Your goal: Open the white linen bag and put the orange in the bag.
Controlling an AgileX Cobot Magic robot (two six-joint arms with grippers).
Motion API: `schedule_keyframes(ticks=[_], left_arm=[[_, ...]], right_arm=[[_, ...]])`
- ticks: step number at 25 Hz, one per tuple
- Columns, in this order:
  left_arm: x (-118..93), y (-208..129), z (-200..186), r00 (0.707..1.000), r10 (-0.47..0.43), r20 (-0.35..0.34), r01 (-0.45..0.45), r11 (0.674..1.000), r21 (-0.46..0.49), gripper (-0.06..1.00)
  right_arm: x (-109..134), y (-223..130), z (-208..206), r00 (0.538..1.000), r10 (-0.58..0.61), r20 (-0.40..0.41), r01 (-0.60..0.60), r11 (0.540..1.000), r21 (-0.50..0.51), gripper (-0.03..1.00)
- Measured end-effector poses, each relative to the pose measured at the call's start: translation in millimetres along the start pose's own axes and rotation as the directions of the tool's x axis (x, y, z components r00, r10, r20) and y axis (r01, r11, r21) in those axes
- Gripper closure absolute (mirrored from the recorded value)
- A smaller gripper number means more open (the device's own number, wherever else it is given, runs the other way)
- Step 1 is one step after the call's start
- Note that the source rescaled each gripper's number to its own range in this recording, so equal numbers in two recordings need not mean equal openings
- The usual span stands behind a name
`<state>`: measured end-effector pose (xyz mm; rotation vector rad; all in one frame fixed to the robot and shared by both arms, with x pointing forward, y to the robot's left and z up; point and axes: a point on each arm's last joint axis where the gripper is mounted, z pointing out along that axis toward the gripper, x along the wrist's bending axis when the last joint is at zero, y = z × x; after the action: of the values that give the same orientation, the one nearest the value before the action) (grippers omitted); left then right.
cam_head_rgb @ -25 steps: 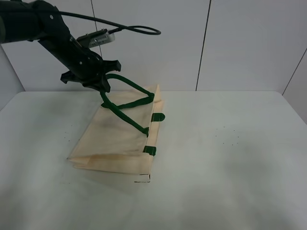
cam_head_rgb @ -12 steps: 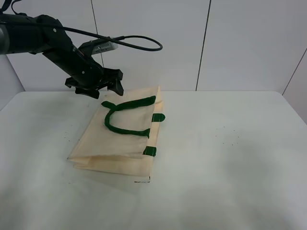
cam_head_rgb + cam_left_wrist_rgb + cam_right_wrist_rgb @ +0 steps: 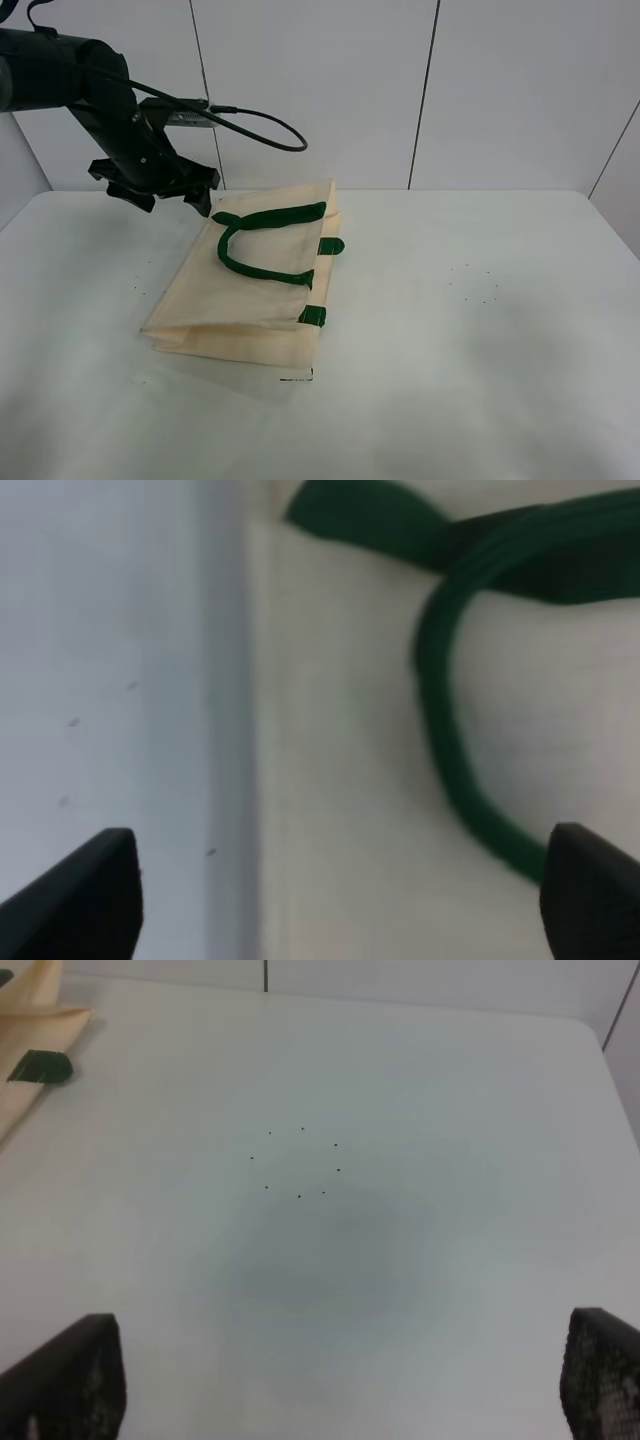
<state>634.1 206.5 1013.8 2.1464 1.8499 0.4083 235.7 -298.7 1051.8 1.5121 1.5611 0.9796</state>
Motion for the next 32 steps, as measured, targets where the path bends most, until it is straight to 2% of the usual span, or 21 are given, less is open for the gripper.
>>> schedule_keyframes(ticks=[2, 4, 8, 13, 20, 25, 32], left_arm=[[16, -1, 1, 0.999, -0.043, -0.016, 0.043, 0.999, 0.022, 0.05], [45, -3, 2, 0.992, -0.125, -0.035, 0.127, 0.991, 0.047, 0.05], [74, -7, 2, 0.983, -0.176, -0.051, 0.179, 0.981, 0.070, 0.05], [76, -11, 1, 0.981, -0.189, -0.043, 0.193, 0.976, 0.105, 0.05], [73, -26, -8, 0.980, -0.193, -0.042, 0.197, 0.952, 0.235, 0.05], [73, -46, -41, 0.982, -0.177, -0.061, 0.186, 0.955, 0.233, 0.05], [72, -104, -94, 0.983, -0.153, -0.100, 0.173, 0.957, 0.232, 0.05]], right_arm=[[0, 0, 0, 1.000, 0.000, 0.000, 0.000, 1.000, 0.000, -0.03], [0, 0, 0, 1.000, 0.000, 0.000, 0.000, 1.000, 0.000, -0.03], [0, 0, 0, 1.000, 0.000, 0.000, 0.000, 1.000, 0.000, -0.03], [0, 0, 0, 1.000, 0.000, 0.000, 0.000, 1.000, 0.000, -0.03], [0, 0, 0, 1.000, 0.000, 0.000, 0.000, 1.000, 0.000, -0.03], [0, 0, 0, 1.000, 0.000, 0.000, 0.000, 1.000, 0.000, -0.03], [0, 0, 0, 1.000, 0.000, 0.000, 0.000, 1.000, 0.000, -0.03]])
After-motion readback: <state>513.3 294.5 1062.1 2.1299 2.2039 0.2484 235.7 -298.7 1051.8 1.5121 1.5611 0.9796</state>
